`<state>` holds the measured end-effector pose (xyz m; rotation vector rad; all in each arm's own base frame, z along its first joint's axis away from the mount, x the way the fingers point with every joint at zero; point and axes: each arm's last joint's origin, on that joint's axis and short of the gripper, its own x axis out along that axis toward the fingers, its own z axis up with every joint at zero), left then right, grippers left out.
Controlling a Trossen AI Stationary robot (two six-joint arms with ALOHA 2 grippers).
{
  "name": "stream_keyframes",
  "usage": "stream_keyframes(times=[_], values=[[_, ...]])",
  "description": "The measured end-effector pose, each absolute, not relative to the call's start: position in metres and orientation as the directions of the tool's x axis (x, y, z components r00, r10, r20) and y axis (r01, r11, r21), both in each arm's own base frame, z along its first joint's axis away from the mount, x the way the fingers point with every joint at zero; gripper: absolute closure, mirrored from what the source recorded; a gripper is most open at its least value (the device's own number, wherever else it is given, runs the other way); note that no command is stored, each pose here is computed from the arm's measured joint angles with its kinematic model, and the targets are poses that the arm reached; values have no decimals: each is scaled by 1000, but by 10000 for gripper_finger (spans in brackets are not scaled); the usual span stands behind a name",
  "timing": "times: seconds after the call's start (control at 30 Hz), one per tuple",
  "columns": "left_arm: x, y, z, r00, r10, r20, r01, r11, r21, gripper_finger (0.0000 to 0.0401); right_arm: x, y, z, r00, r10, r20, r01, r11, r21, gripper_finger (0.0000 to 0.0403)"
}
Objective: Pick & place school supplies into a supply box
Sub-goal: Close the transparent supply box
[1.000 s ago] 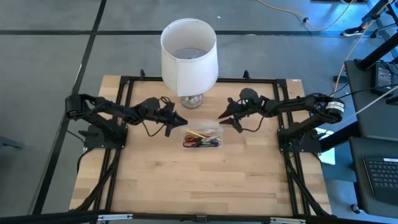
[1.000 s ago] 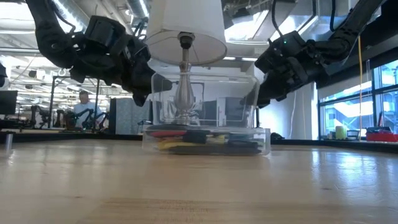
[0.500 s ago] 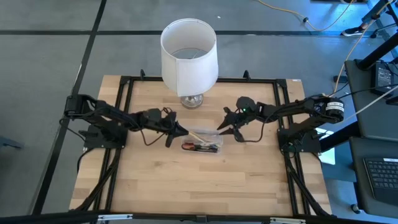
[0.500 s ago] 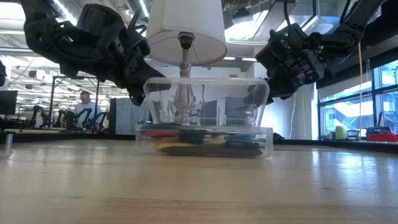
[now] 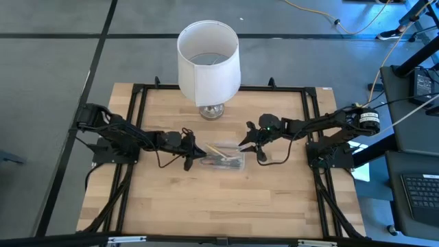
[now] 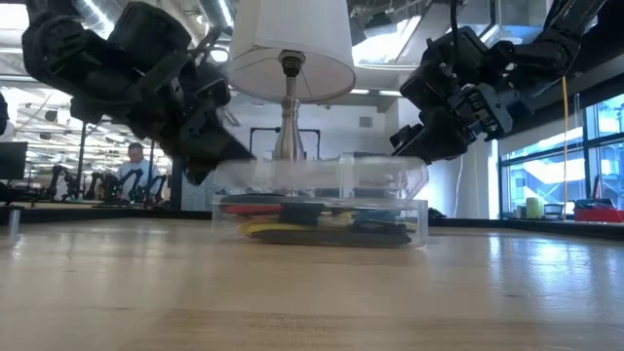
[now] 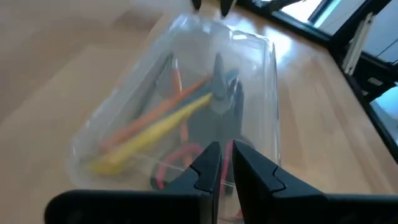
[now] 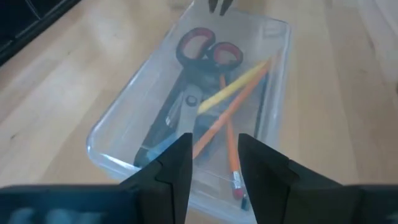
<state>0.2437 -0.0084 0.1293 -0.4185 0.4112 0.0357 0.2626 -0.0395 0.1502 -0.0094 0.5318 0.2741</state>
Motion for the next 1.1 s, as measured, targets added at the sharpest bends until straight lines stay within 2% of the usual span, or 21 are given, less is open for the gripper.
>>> stream_keyframes(times=[0.1, 0.53, 1.1], values=[[245, -11, 120, 906, -37, -421, -148, 905, -398, 368, 263, -39, 150, 827, 238, -509, -247, 968, 52, 269], [253, -13, 109, 925, -43, -377, -144, 879, -454, 368, 273, -40, 116, 785, 246, -569, -243, 966, 83, 269], [253, -13, 109, 924, -41, -380, -157, 865, -477, 369, 273, -45, 117, 800, 197, -567, -225, 974, 21, 270]])
